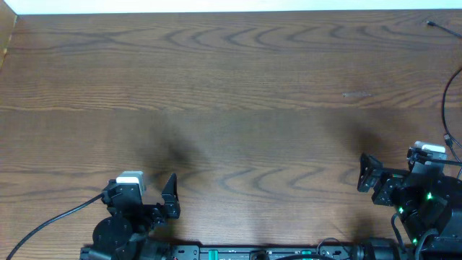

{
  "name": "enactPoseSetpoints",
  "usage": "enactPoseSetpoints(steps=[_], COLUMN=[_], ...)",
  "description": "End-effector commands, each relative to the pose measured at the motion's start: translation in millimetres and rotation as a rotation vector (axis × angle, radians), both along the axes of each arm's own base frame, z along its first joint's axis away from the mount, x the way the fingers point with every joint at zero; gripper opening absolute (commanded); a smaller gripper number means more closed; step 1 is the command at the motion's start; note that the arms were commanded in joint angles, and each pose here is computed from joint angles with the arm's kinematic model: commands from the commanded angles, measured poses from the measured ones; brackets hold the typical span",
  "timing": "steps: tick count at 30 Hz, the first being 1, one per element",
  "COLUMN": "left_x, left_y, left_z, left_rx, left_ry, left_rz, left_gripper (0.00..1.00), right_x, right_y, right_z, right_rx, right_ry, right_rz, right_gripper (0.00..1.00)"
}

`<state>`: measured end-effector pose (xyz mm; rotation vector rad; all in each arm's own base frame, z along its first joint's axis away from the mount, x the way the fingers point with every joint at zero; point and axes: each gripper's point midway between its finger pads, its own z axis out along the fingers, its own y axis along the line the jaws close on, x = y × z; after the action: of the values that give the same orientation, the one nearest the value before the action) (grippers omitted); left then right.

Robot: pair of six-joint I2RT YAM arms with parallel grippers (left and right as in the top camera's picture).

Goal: Untangle cables

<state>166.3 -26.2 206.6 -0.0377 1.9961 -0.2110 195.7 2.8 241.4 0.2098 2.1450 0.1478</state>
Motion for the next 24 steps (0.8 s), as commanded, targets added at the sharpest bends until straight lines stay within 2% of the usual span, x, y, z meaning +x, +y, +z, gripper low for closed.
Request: enactPoseSetpoints(steps=[1,16,24], left_x=[-1,-1,-1], left_y=[-3,-3,-3], left_z=[0,-1,-1], left_rx=[0.009,0.01,0.01], left_ry=[-0.005,-0.002,-0.002], left_rz=[-0.022,-0.022,-0.022], left_gripper=[0.98,0.98,0.98], right_x=[-2,-12,-29], right_y=[-1,-1,-1], right_z=[-6,-20,-39], right_rx=[-0.018,-0.008,-0.006], right_ry=[0.024,0.091,0.195], right_rz=[0.001,-0.004,-0.004], right_gripper=[0.99,0.99,0.99])
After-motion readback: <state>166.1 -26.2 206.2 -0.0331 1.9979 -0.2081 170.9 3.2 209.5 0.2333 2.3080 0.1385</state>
